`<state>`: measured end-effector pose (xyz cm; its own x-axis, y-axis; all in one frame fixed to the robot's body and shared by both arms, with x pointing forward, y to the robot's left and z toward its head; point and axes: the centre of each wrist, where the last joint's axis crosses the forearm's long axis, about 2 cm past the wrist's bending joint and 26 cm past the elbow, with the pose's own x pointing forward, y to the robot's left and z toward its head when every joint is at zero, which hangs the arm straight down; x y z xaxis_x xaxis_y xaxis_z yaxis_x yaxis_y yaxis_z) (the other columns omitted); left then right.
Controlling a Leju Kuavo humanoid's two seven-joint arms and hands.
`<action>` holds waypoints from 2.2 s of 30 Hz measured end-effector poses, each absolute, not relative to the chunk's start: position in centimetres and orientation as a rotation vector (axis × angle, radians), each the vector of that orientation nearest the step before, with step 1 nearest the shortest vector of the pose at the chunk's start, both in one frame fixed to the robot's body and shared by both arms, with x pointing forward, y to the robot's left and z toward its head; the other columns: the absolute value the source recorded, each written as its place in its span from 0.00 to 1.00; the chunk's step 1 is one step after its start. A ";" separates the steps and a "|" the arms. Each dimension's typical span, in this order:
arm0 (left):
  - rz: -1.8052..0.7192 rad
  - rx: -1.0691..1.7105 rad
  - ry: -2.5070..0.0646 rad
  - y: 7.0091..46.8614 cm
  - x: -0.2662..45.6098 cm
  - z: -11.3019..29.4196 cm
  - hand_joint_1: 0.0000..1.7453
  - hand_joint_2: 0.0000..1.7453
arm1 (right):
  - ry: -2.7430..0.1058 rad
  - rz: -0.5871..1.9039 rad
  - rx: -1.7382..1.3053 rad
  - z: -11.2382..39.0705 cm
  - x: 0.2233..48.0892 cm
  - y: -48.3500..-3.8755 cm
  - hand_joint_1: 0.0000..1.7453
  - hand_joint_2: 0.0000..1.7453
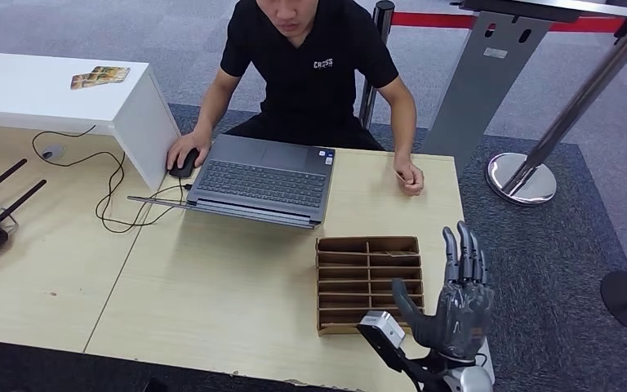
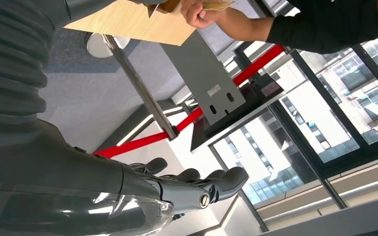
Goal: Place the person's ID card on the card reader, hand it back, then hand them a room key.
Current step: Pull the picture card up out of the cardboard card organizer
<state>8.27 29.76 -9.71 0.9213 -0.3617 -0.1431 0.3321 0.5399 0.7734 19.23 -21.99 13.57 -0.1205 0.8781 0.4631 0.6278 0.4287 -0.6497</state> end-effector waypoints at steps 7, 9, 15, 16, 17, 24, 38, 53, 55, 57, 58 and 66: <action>-0.415 0.913 -0.040 29.7 8.4 -9.7 0.00 1.00 | -1.822 0.419 -1.328 13.4 19.1 -22.4 0.00 1.00; -0.415 0.913 -0.041 29.7 8.4 -9.7 0.00 1.00 | -1.813 0.441 -1.346 13.4 19.1 -22.4 0.00 1.00; -0.416 0.912 -0.044 29.7 8.4 -9.7 0.00 1.00 | -1.779 0.450 -1.365 13.5 19.1 -22.0 0.00 1.00; -0.416 0.912 -0.044 29.7 8.4 -9.7 0.00 1.00 | -1.769 0.446 -1.367 13.5 19.1 -21.9 0.00 1.00; -0.416 0.912 -0.044 29.7 8.4 -9.7 0.00 1.00 | -1.755 0.438 -1.368 13.6 19.1 -21.7 0.00 1.00; -0.419 0.910 -0.052 29.7 8.4 -9.7 0.00 1.00 | -1.663 0.371 -1.370 14.4 20.0 -19.7 0.00 1.00; -0.431 0.905 -0.063 29.5 8.4 -9.7 0.00 1.00 | -1.709 0.423 -1.298 14.6 20.2 -16.9 0.00 1.00; -0.426 0.902 -0.059 29.5 8.4 -9.7 0.00 1.00 | -1.710 0.472 -1.280 14.1 19.3 -16.2 0.00 1.00; -0.425 0.903 -0.056 29.5 8.4 -9.7 0.00 1.00 | -1.707 0.475 -1.279 14.0 19.2 -16.2 0.00 1.00; -0.426 0.903 -0.056 29.5 8.4 -9.7 0.00 1.00 | -1.707 0.480 -1.278 14.0 19.2 -16.2 0.00 1.00; -0.427 0.904 -0.056 29.5 8.4 -9.7 0.00 1.00 | -1.706 0.481 -1.277 13.9 19.1 -16.2 0.00 1.00; -0.438 0.903 -0.072 29.3 8.5 -9.6 0.00 1.00 | -1.706 0.500 -1.283 13.7 19.2 -16.5 0.00 1.00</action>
<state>8.47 29.34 -9.64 0.9094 -0.3978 -0.1214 0.3383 0.5374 0.7725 19.22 -16.52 13.71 -0.0403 0.9060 0.4214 0.5352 0.3757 -0.7566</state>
